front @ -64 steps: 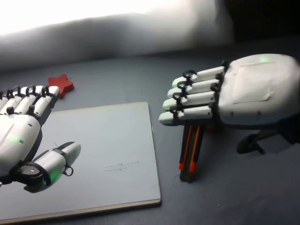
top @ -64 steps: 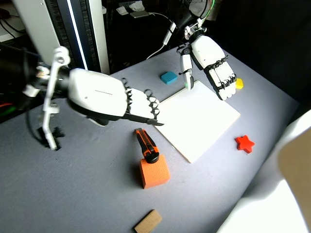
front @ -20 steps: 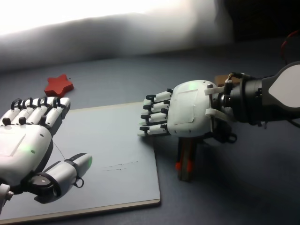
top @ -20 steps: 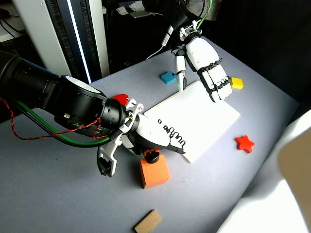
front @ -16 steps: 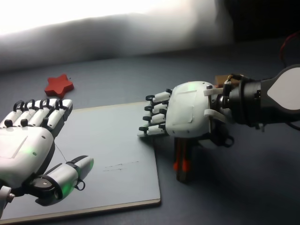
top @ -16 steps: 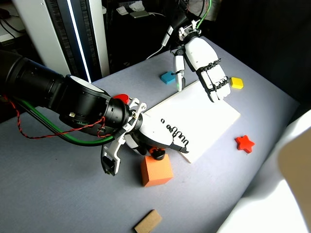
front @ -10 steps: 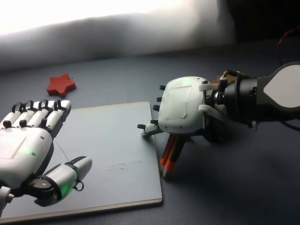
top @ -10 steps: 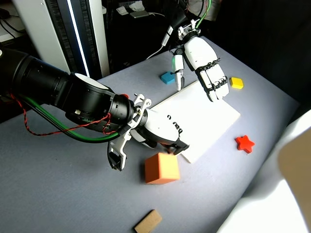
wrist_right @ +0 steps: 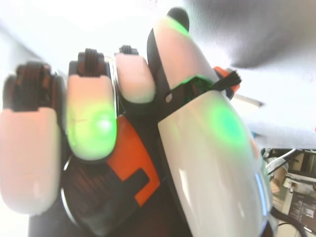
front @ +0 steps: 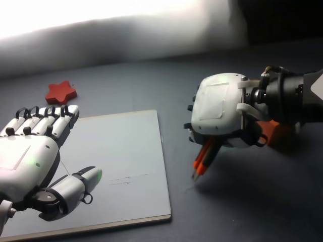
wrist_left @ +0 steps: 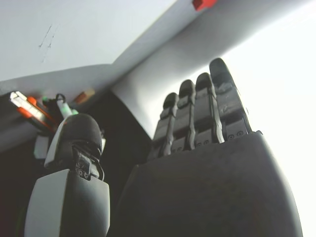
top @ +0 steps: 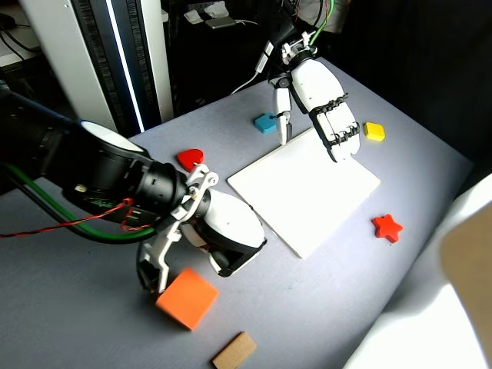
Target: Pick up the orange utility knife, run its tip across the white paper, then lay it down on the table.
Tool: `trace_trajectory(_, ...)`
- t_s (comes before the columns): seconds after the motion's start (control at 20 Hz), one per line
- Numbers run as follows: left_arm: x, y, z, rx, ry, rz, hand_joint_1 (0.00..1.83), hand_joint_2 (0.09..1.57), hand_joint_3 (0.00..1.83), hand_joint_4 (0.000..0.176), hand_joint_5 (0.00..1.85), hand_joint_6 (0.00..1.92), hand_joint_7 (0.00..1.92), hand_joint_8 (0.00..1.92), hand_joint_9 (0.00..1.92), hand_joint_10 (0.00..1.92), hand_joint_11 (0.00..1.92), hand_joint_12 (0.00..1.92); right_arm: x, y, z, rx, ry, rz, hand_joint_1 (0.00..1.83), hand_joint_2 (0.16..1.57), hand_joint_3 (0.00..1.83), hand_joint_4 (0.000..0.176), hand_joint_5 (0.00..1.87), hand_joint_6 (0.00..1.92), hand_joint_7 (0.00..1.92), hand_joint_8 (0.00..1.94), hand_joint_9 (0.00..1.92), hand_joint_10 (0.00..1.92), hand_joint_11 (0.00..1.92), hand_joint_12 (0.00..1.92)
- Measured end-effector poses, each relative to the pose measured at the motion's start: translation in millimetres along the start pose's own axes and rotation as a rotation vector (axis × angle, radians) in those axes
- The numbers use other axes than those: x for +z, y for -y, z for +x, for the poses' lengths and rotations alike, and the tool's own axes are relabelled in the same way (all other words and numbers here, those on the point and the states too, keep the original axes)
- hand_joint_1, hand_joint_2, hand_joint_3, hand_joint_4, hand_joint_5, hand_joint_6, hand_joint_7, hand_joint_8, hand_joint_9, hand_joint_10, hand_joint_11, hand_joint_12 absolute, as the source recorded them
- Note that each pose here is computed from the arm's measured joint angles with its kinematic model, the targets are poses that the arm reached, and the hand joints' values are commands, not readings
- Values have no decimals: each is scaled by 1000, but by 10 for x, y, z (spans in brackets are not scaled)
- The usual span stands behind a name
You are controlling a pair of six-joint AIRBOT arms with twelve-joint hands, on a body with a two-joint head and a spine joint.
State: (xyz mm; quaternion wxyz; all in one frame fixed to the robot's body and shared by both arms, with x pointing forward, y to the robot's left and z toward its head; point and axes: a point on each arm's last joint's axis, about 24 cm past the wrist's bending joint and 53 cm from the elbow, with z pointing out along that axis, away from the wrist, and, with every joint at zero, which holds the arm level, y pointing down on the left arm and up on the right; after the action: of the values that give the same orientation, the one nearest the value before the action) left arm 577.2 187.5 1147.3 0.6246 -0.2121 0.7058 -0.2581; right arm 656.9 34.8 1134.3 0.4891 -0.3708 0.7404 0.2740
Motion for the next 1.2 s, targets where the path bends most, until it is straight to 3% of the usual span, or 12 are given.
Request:
trace_trajectory(0.35,0,-7,10,-3,-1,-4,245,1330,4,0,0,0,60,4,32,6,0,296,-80,-37,-398,14,77,-1,1441,1363,0,176,1432,1921,1610,1941,1723,1921,1792,1921)
trace_trajectory(0.4,0,-9,9,-3,-1,-5,245,1331,4,0,0,0,60,3,30,5,0,299,-100,-42,-474,47,96,-4,1450,1350,0,176,1422,1921,1605,1941,1719,1921,1786,1921)
trace_trajectory(0.45,0,-8,9,-3,-1,-4,252,1330,2,0,0,0,61,2,31,5,0,329,-123,-79,-547,109,109,-22,1442,1357,0,176,1420,1921,1604,1941,1717,1921,1787,1921)
trace_trajectory(0.6,0,-9,8,-3,-1,-5,213,1335,3,0,0,0,52,3,16,6,0,257,-200,-296,-652,104,122,-136,1458,1345,0,176,1464,1921,1614,1941,1717,1921,1781,1921)
trace_trajectory(0.65,3,-15,6,-3,0,-7,238,1333,1,0,0,0,45,1,14,7,0,238,-235,-421,-672,10,140,-200,1466,1341,0,176,1456,1921,1624,1941,1725,1921,1786,1921)
trace_trajectory(0.7,4,-18,5,-3,0,-7,253,1327,0,0,0,0,28,0,7,3,0,256,-243,-447,-674,-17,152,-213,1461,1356,0,176,1448,1921,1626,1941,1725,1921,1783,1921)
trace_trajectory(0.85,7,-20,-3,-2,3,-7,249,1331,1,0,0,0,39,4,23,9,0,330,-250,-372,-779,-126,291,-223,1452,1358,0,176,1421,1921,1605,1941,1720,1921,1787,1921)
trace_trajectory(1.0,29,-46,-27,-1,11,-11,258,1330,0,0,0,0,62,4,33,8,0,379,-176,-276,-809,-327,466,-159,1450,1366,0,176,1421,1921,1590,1941,1708,1921,1772,1921)
trace_trajectory(1.2,30,-46,-31,-2,13,-11,250,1329,0,0,0,0,48,5,28,8,0,377,-185,-455,-1002,-531,718,-132,1468,1377,0,176,1464,1921,1623,1941,1746,1921,1797,1921)
